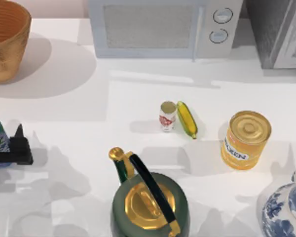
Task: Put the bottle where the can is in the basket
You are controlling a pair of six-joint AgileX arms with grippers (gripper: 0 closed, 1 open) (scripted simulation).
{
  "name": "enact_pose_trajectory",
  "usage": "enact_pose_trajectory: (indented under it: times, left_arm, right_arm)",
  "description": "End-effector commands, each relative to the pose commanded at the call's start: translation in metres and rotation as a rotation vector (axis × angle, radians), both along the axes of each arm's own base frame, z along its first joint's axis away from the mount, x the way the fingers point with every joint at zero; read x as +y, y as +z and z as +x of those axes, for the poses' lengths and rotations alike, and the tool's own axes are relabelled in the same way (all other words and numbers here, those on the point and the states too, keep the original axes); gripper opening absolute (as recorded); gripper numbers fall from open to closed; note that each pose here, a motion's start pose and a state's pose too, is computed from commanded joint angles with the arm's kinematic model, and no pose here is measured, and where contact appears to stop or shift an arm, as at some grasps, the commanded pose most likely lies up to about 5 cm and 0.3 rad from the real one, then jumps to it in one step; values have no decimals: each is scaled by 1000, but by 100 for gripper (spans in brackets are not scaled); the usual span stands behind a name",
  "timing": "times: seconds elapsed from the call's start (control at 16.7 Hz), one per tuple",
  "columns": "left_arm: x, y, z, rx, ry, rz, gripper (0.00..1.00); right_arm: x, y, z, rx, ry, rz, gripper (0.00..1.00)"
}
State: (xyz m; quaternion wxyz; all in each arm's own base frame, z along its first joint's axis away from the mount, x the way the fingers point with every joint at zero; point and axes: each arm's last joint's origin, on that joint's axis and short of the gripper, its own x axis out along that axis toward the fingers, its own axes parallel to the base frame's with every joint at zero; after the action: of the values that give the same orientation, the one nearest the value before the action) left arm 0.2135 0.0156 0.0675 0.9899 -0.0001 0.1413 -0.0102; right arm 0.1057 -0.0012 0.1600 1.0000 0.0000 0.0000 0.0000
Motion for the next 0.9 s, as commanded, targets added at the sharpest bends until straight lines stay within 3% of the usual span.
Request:
enact_pose_trajectory:
  times: [0.12, 0.9]
  left_arm:
    - [0, 0, 0, 0, 0, 0, 100]
    - [0, 0, 0, 0, 0, 0, 2]
  right_arm:
    - [0, 0, 0, 0, 0, 0, 100]
    - [0, 0, 0, 0, 0, 0, 100]
